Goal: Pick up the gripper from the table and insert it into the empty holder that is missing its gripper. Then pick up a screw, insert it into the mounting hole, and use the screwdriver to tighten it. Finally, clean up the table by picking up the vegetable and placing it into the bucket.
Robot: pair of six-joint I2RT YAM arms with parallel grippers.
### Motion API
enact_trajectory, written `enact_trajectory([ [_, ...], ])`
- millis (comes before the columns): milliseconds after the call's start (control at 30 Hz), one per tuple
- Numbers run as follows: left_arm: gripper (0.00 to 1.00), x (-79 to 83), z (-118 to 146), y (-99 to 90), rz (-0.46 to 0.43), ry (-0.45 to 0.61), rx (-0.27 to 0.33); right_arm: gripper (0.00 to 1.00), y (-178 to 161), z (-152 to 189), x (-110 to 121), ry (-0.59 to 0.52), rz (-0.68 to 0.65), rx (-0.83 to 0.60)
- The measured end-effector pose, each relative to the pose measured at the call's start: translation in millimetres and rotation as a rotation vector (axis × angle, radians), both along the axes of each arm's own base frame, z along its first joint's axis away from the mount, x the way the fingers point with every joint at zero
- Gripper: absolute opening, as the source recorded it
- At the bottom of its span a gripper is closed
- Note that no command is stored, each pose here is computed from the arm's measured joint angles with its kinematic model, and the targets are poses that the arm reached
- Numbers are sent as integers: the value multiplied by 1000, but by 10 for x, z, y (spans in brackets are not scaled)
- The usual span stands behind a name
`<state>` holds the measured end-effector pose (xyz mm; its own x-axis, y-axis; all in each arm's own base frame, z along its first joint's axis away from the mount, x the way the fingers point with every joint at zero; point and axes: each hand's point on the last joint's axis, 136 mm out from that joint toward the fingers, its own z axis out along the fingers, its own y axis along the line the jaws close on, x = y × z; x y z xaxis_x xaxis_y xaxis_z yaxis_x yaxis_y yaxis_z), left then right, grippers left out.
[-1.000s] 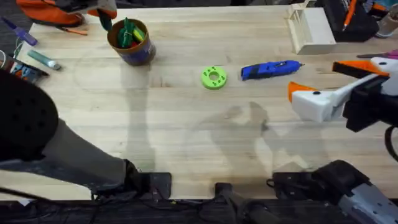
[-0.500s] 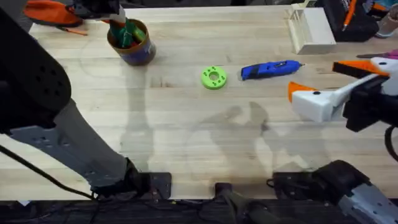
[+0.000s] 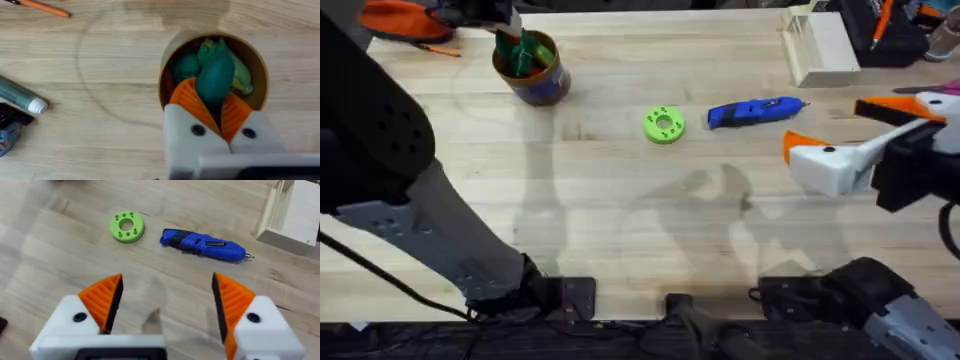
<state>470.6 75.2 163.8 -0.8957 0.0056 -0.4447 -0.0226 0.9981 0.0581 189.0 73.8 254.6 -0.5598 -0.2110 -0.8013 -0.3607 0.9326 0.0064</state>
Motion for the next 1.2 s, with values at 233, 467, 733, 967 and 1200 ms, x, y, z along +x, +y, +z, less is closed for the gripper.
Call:
enact_trajectory([
  [233, 28, 16, -185, 3, -6, 40, -4, 980, 0, 0, 1, 0, 0, 0],
  [467, 98, 17, -217, 3, -11, 48, -2, 980, 0, 0, 0, 0, 0, 0],
  [733, 984, 18, -217, 4, -12, 47, -1, 980, -1, 0, 0, 0, 0, 0],
  [967, 985, -27, -235, -3, -12, 67, -5, 980, -1, 0, 0, 0, 0, 0],
  [1200, 987, -120, -49, -18, -8, 96, -11, 980, 0, 0, 0, 0, 0, 0],
])
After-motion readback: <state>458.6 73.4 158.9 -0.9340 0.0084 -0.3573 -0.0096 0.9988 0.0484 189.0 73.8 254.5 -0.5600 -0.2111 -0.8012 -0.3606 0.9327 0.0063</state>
